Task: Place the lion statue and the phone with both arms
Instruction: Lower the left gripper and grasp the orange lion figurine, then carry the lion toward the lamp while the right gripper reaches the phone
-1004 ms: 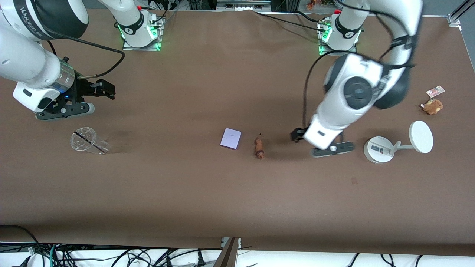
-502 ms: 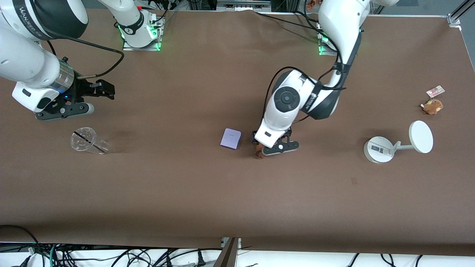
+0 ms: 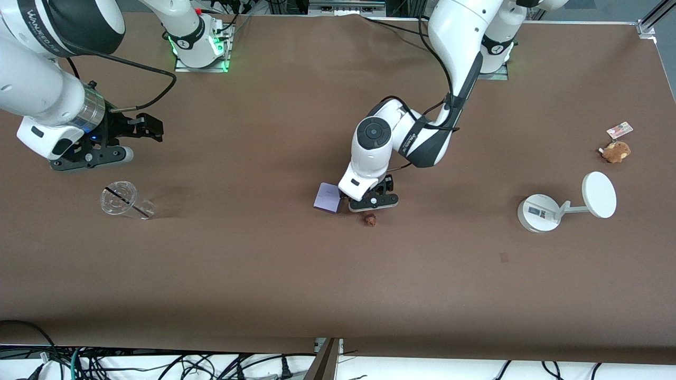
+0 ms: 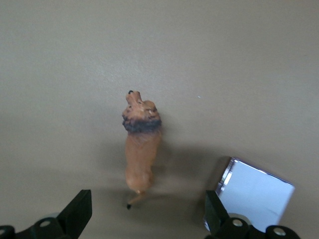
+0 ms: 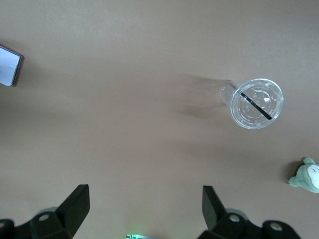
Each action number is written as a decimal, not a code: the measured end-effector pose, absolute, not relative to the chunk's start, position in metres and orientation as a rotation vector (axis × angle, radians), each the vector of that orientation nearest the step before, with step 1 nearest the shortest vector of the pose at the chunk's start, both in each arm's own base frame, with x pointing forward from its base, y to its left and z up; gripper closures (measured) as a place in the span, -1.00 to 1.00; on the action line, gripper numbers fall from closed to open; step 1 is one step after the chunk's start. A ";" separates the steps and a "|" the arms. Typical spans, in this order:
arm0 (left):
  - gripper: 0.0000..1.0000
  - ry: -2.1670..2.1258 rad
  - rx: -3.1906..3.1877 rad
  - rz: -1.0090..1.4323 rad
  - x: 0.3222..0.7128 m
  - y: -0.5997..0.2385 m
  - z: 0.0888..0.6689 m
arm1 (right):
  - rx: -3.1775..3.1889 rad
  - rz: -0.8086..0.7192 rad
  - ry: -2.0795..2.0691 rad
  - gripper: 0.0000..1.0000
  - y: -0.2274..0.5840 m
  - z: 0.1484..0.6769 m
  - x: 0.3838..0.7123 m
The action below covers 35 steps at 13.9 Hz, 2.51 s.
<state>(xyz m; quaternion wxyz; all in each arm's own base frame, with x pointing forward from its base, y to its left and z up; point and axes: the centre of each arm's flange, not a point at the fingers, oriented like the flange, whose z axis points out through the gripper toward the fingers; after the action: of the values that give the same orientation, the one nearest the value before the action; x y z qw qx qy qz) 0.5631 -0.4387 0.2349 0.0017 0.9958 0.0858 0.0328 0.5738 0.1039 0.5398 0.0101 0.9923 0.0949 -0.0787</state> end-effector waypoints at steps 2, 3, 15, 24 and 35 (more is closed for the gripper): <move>-1.00 0.274 3.122 0.123 0.567 -0.436 0.225 | 3.098 -0.245 0.296 -1.00 0.104 0.540 0.574; -1.00 0.276 3.117 0.137 0.569 -0.435 0.219 | 3.098 -0.245 0.296 -1.00 0.104 0.540 0.574; 0.35 0.295 3.107 0.189 0.584 -0.429 0.212 | 3.098 -0.245 0.296 -1.00 0.104 0.540 0.574; 0.35 0.153 3.186 0.180 0.627 -0.352 0.248 | 3.098 -0.245 0.296 -1.00 0.104 0.540 0.574; 0.35 0.171 3.230 -0.032 0.642 -0.117 0.244 | 3.151 -0.243 0.095 -1.00 0.214 0.507 0.566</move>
<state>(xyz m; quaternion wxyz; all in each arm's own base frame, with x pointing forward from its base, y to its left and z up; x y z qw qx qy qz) 0.6416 -0.1173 0.2440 -0.0468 0.9975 0.0527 -0.0100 0.5663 0.2144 0.5073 -0.0104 0.9965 0.0302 -0.0770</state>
